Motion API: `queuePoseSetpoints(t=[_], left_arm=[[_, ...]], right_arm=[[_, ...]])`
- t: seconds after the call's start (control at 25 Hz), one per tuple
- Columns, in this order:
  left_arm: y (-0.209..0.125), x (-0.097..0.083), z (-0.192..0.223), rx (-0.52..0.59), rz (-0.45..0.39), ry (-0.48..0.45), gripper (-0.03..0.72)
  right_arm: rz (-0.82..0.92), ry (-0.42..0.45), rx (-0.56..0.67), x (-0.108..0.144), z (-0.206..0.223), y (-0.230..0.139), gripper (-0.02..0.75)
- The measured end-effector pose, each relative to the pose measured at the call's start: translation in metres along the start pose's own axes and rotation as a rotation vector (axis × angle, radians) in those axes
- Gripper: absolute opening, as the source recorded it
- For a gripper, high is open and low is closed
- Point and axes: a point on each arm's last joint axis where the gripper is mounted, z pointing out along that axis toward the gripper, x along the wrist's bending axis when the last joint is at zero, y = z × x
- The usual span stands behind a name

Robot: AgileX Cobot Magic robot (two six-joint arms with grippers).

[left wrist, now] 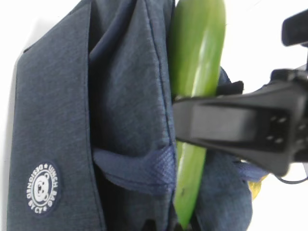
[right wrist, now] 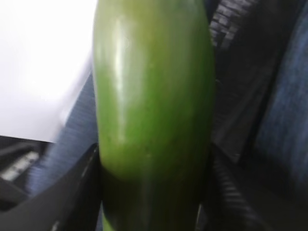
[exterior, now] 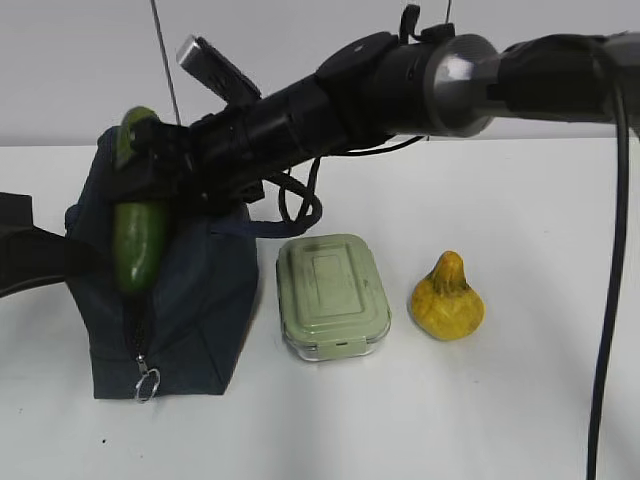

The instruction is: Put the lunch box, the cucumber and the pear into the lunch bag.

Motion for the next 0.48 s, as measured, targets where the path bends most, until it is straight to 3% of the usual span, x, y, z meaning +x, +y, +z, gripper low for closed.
queuePoseSetpoints(t=[0.28,0.48], left_arm=[[0.001,-0.001,0.0,-0.013,-0.018,-0.009,-0.015],[0.002,-0.002,0.0,-0.024,-0.033,-0.017,-0.015]], right_arm=[[-0.163,-0.158,0.074,-0.015,-0.001,-0.006,0.451],[-0.183,-0.177,0.084,-0.017,-0.001,-0.006,0.588]])
